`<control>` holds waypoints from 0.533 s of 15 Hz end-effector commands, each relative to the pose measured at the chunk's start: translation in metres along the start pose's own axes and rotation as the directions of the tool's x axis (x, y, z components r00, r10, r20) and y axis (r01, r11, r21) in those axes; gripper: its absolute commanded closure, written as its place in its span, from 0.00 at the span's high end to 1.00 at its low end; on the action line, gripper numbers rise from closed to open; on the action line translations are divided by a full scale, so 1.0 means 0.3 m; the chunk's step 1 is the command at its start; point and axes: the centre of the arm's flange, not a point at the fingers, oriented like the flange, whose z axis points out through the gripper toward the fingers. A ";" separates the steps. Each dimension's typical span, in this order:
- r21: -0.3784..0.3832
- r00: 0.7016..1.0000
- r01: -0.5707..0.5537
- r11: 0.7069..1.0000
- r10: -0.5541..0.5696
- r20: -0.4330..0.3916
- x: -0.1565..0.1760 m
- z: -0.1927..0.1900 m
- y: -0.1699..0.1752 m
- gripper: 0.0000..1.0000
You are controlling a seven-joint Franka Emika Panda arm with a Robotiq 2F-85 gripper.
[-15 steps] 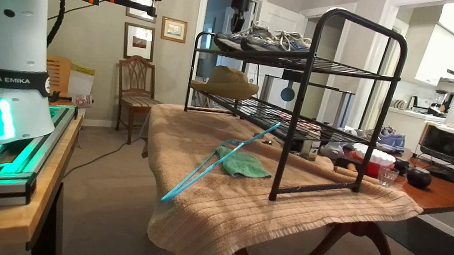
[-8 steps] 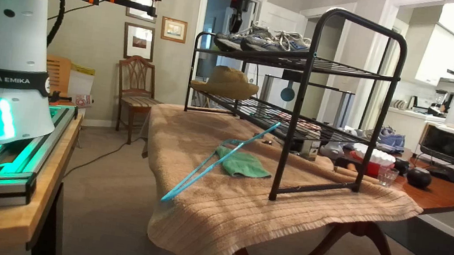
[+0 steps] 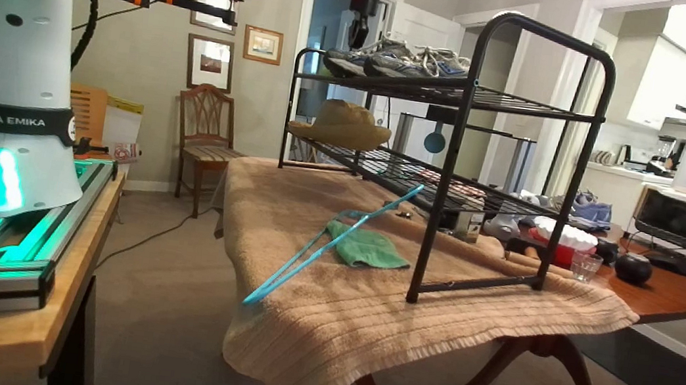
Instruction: Move the grey device on the topmost rack to the left.
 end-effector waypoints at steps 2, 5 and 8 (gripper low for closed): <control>-0.038 0.998 0.016 0.999 -0.018 -0.067 -0.012 -0.096 0.003 0.00; -0.018 0.998 0.054 0.998 -0.055 -0.021 -0.070 -0.181 -0.020 0.34; -0.083 0.996 0.068 0.994 -0.063 0.061 -0.180 -0.305 -0.028 0.56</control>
